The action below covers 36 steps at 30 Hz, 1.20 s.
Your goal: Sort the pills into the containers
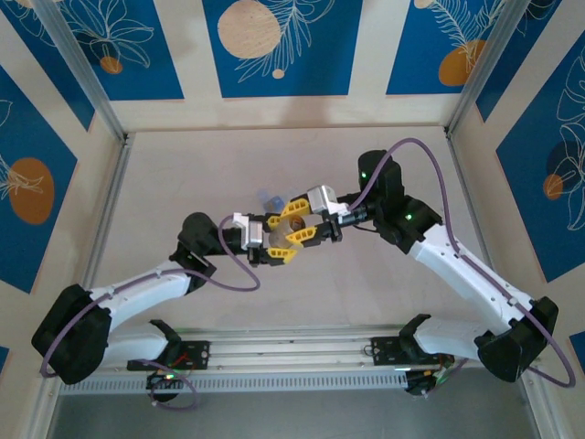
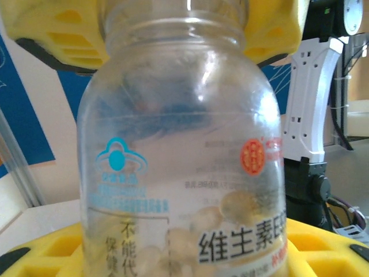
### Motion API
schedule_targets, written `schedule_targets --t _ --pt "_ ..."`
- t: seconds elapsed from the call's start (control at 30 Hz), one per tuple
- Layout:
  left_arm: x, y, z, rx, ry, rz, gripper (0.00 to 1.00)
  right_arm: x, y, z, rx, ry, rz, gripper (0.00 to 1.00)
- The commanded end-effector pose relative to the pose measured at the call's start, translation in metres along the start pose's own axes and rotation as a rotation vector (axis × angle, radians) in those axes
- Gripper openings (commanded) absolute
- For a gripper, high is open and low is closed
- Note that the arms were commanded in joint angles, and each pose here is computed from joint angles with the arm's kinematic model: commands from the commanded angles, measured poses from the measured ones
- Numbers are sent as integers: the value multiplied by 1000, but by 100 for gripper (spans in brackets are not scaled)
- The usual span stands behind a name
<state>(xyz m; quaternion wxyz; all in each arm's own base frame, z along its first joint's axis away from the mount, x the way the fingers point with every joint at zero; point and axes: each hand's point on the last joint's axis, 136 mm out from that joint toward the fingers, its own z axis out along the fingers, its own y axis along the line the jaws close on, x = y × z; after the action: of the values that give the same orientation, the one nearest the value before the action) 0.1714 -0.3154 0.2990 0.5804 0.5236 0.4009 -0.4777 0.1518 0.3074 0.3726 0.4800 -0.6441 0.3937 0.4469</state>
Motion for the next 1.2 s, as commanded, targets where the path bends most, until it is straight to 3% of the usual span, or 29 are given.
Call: schedule_targets --t 0.0,0.4,0.63,0.7,0.87,1.17 --pt "-28 -5 7 59 -52 64 0 11 21 2 -116 29 79 0" --pt "-34 -11 15 186 40 17 0 39 46 -10 -225 171 14 0" --pt "-41 -7 18 190 18 50 0 42 39 -9 -235 128 40 0" --pt "-46 2 19 140 6 64 0 47 34 -2 -226 135 64 14" --pt "-54 27 18 -26 -22 139 0 54 29 7 -219 65 182 14" --pt "-57 69 8 -289 24 217 0 125 -7 12 69 322 486 17"
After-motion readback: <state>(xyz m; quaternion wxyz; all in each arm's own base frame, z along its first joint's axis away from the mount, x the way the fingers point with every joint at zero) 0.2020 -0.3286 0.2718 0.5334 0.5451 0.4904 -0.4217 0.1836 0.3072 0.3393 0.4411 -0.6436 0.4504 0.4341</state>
